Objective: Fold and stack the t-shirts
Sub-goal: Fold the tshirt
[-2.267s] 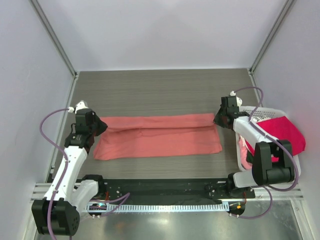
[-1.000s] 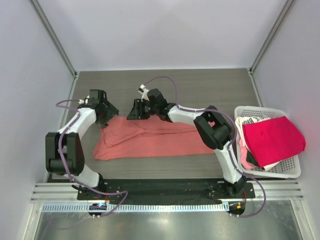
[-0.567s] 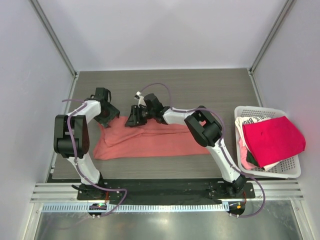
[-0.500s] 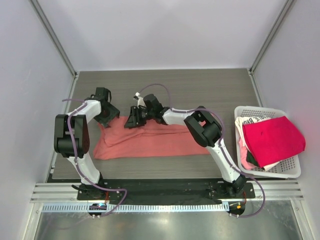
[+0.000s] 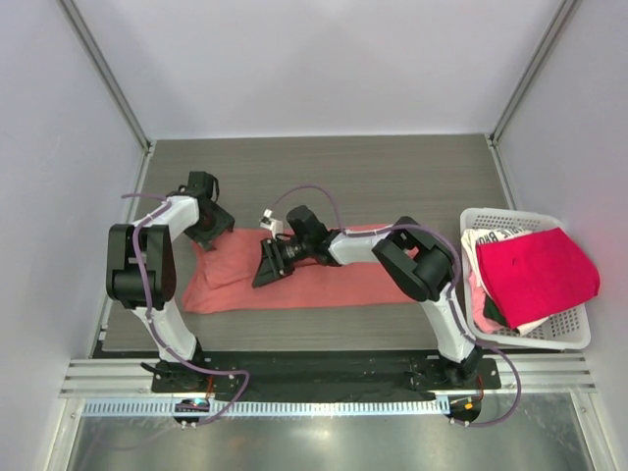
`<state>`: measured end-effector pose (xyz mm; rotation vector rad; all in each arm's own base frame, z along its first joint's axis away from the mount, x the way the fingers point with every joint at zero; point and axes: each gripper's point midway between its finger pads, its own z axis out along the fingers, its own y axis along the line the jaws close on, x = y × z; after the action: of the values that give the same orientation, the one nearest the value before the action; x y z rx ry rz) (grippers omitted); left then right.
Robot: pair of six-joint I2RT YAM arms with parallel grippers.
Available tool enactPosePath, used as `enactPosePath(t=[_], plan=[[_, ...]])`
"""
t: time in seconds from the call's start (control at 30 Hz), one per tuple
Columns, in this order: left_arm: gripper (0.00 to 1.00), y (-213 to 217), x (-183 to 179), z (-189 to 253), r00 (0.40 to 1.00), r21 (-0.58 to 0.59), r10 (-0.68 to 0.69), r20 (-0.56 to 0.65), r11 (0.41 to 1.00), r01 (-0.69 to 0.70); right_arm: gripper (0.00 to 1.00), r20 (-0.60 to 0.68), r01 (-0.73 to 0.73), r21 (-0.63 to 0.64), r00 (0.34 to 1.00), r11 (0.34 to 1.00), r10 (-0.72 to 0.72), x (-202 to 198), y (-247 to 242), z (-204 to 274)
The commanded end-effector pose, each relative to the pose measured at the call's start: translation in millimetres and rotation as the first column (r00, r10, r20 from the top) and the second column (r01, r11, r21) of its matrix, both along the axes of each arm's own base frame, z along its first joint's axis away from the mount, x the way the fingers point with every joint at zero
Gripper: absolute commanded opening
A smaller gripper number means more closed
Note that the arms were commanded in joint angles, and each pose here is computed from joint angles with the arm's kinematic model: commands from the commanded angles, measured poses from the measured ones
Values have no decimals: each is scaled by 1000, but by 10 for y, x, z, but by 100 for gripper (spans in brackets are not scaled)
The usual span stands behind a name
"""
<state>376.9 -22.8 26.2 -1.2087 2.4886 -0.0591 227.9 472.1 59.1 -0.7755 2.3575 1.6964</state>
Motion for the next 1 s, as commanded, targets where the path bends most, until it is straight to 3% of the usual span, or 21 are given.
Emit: enactPosePath(t=[0.0, 0.23, 0.4, 0.6, 0.77, 0.97], plan=[[68, 139, -59, -47, 999, 65, 13, -32, 998, -11, 45, 177, -84, 102, 982, 991, 65, -182, 58, 639], [68, 114, -69, -10, 1000, 53, 10, -12, 999, -9, 51, 291, 66, 10, 955, 998, -67, 288, 185, 612], [68, 91, -112, -73, 1000, 39, 12, -11, 999, -12, 66, 284, 119, 23, 951, 993, -121, 768, 423, 461], [68, 145, -163, -15, 999, 61, 42, 17, 997, -43, 70, 329, 86, 83, 938, 993, -109, 1148, 617, 413], [67, 194, -183, -3, 997, 83, 54, 47, 995, -58, 69, 291, 25, 111, 955, 993, -57, 1207, 723, 135], [66, 204, -155, -32, 998, 87, 58, 31, 994, -60, 68, 171, -17, 142, 985, 990, -8, 866, 580, -51]])
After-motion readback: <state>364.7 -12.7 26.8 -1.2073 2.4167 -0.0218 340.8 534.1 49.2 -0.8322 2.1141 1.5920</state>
